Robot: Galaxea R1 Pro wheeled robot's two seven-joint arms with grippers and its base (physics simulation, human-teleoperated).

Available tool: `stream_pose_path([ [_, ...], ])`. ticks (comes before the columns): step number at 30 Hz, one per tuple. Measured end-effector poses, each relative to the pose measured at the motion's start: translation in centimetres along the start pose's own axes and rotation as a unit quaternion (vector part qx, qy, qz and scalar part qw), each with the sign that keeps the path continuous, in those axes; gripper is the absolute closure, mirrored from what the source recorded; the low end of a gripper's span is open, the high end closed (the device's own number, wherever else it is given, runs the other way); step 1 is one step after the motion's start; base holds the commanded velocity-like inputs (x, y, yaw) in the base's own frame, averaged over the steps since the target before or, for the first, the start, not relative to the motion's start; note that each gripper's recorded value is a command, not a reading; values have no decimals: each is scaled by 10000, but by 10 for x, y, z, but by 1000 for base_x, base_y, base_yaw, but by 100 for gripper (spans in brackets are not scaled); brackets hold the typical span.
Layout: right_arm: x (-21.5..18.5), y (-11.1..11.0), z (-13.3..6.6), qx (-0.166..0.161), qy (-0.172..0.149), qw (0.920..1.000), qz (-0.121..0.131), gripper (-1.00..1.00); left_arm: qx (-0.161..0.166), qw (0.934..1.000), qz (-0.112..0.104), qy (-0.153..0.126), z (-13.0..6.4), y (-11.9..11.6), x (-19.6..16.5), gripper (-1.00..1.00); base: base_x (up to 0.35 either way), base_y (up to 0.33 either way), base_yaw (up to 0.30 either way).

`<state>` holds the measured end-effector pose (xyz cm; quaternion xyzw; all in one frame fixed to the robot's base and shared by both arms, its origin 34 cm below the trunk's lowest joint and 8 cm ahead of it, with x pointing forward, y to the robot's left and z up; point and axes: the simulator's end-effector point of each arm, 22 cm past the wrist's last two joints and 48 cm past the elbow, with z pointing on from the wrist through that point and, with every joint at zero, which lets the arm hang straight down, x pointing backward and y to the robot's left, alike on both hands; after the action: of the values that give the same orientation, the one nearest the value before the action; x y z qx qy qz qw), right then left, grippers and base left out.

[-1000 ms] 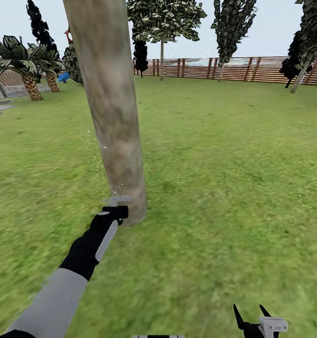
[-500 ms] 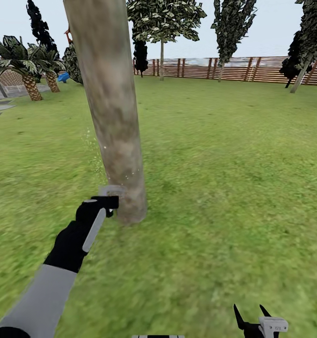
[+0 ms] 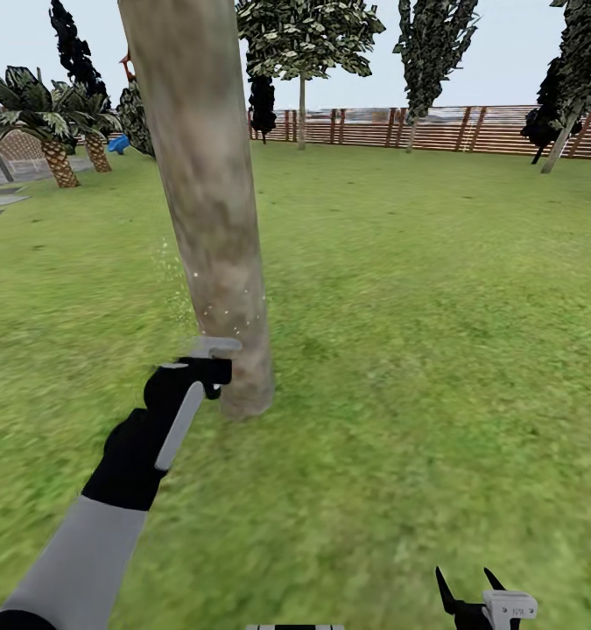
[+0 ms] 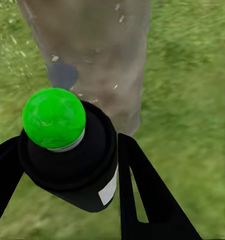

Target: In the garden, pick up the pesticide atomizer on the floor and spray pesticide onto both trees until each tree trunk is fully covered.

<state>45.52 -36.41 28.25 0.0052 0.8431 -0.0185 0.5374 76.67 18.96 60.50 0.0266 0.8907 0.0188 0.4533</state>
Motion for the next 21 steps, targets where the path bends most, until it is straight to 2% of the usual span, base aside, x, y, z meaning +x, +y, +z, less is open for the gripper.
stream_pose_path([
  [2, 0, 0, 0, 0, -1, 10000, 0, -100, 10, 9999, 125, -37, -2, -6, -2, 100, 0, 0, 0],
  [4, 0, 0, 0, 0, 0, 10000, -1, -100, -53, 9999, 154, -55, -3, 0, -3, 100, 0, 0, 0],
  [7, 0, 0, 0, -4, 0, 10000, -2, -100, -280, 9994, -194, -34, -1, 34, -5, 100, 0, 0, 0],
  [9, 0, 0, 0, -1, -2, 10000, -1, -100, -510, 9975, -478, -15, 0, 67, -4, 100, 0, 0, 0],
  [12, 0, 0, 0, -2, 0, 10000, -1, -100, -459, 9974, -545, -73, -3, 66, -7, 100, 0, 0, 0],
  [13, 0, 0, 0, -1, 0, 10000, 0, -100, -405, 9979, -498, -111, -4, 59, -10, 100, 0, 0, 0],
  [15, 0, 0, 0, 2, -2, 10000, -1, -100, -187, 9996, -111, -176, -7, 23, -12, 100, -169, 0, 0],
  [16, 0, 0, 0, -1, -1, 10000, -2, -100, -140, 9997, 27, -204, -9, 13, -14, 100, -266, 0, 0],
  [19, 0, 0, 0, 1, -1, 10000, -1, -100, -52, 9996, 145, -249, -11, -3, -17, 100, -144, 0, 0],
  [21, 0, 0, 0, 0, -2, 10000, -2, -100, -109, 9995, 170, -252, -11, 1, -18, 100, -22, 0, 0],
])
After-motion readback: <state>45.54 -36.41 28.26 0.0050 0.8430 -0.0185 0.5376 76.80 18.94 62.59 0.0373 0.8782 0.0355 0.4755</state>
